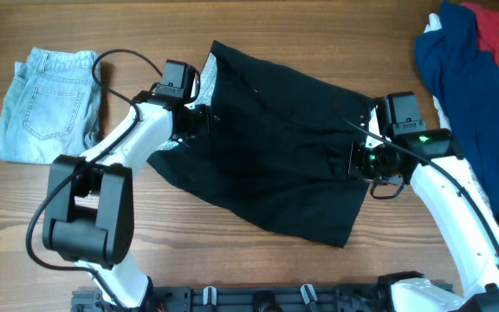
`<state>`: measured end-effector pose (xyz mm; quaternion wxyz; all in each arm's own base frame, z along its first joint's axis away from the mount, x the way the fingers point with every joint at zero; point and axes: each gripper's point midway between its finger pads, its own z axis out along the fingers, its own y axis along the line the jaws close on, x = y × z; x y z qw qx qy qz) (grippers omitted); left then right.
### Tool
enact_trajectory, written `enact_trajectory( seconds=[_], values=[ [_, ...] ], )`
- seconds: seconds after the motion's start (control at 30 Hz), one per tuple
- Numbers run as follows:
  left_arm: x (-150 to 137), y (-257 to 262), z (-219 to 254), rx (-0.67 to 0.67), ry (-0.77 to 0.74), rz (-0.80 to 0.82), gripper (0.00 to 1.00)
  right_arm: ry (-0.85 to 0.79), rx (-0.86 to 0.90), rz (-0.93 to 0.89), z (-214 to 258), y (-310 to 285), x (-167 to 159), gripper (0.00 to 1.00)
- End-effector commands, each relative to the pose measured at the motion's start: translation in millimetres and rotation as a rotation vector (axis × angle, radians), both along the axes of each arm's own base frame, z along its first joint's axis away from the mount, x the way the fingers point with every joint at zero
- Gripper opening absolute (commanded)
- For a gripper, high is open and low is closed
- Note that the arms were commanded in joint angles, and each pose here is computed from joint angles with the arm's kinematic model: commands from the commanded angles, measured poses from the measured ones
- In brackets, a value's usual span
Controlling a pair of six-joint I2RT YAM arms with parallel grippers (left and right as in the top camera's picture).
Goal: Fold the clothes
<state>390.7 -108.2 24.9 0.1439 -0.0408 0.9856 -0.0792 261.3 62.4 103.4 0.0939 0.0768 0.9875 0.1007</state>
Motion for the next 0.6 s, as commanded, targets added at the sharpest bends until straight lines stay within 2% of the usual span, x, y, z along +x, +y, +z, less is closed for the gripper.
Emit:
enact_trajectory(
  seconds=[0.0,0.1,0.17,0.27,0.4,0.5,0.53,0.57],
  values=[
    [-2.2,3.8,-13.4,0.03,0.024,-0.028,0.63,-0.015,0.014,0.021,5.6,2.8,2.1,0.32],
    [-8.0,1.2,-20.3,0.015,0.058,-0.034,0.61,-0.013,0.01,0.02,5.4,2.1,1.6,0.32],
    [-13.3,-1.7,-22.5,-0.002,0.083,-0.041,0.54,-0.012,-0.001,0.017,4.9,0.2,1.3,0.32],
    [-20.3,-3.2,-23.5,-0.014,0.113,-0.045,0.39,-0.011,-0.005,0.017,4.7,-0.6,1.1,0.32],
    [-21.0,-3.0,-23.0,-0.014,0.115,-0.045,0.33,-0.013,-0.005,0.017,4.9,-0.5,1.6,0.31],
    [-21.2,-6.9,-17.3,-0.037,0.109,-0.051,0.2,-0.014,-0.005,0.017,4.9,-0.5,1.7,0.32],
    [-21.3,-9.0,-14.4,-0.05,0.105,-0.055,0.1,-0.014,-0.006,0.016,4.9,-0.7,1.9,0.32],
    [-21.7,-10.8,-10.6,-0.062,0.101,-0.058,0.04,-0.015,-0.009,0.015,4.8,-1.3,1.9,0.32]
  ],
)
